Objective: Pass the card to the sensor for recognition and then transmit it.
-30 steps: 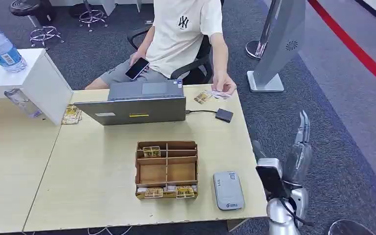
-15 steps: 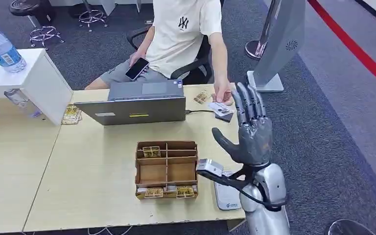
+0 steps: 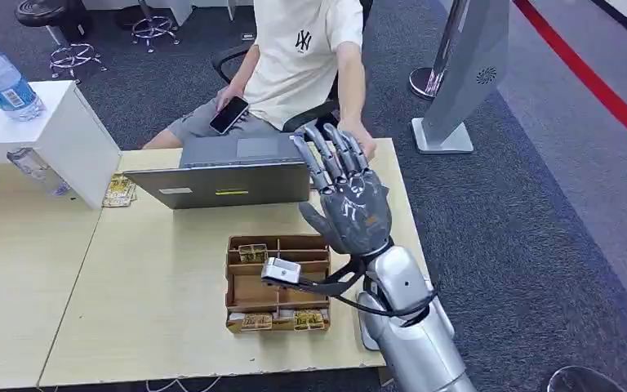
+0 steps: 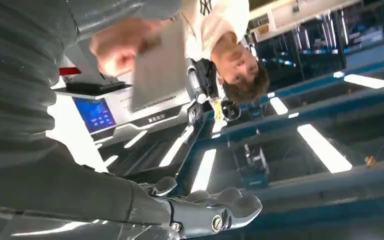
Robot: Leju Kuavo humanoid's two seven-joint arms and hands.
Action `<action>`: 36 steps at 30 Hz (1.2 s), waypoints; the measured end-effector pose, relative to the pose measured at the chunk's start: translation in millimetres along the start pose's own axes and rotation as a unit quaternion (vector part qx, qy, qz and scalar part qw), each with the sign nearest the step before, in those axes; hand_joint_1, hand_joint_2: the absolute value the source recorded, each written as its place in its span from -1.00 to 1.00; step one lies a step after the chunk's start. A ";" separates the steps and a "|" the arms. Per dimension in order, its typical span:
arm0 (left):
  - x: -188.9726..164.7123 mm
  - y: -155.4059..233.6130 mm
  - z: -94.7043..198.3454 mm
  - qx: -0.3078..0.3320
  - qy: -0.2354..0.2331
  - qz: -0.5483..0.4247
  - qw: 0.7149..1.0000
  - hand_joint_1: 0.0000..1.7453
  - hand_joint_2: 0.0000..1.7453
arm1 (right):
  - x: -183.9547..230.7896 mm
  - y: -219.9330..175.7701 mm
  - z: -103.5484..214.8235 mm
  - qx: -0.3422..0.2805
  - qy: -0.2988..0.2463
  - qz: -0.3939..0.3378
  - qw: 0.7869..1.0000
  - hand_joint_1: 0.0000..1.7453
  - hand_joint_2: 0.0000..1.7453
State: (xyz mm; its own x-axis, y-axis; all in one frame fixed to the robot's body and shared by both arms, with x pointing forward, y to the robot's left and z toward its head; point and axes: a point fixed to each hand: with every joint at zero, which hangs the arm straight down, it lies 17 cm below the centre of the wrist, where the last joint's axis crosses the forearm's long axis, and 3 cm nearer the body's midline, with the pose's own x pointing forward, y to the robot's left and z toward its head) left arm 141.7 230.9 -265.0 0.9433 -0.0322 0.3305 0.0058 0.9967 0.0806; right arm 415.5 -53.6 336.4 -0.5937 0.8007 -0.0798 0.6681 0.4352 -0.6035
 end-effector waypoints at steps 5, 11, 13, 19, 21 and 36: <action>-0.5 -1.5 0.2 -0.004 0.001 -0.004 1.000 -1.00 -1.00 | 10.9 40.4 7.2 0.053 -0.021 0.001 0.998 -1.00 1.00; -2.6 -2.2 0.5 -0.006 0.004 -0.005 1.000 -1.00 -1.00 | 6.5 86.1 28.5 0.120 -0.033 0.012 0.992 1.00 1.00; -4.6 -3.8 1.0 -0.009 0.006 -0.003 1.000 -1.00 -1.00 | 2.9 97.3 36.1 0.138 -0.033 0.016 0.990 1.00 1.00; -10.9 -5.9 2.0 -0.013 0.011 -0.002 1.000 -1.00 -1.00 | -8.3 121.9 56.6 0.180 -0.030 0.027 0.983 1.00 1.00; -13.2 -6.1 2.3 -0.013 0.013 -0.003 1.000 -1.00 -1.00 | -8.7 126.9 61.8 0.190 -0.034 0.030 0.981 1.00 1.00; -18.2 -10.0 3.7 -0.018 0.018 0.003 1.000 -1.00 -1.00 | -13.8 139.2 75.6 0.214 -0.034 0.030 0.976 1.00 1.00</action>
State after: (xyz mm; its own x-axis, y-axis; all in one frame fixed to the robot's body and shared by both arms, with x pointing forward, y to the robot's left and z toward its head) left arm 123.3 221.3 -268.4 0.9546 -0.0246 0.2968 0.0118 0.9989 0.0449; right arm 482.7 -35.2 193.4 -0.5972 0.7839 -0.1700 0.4636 0.1644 -0.8706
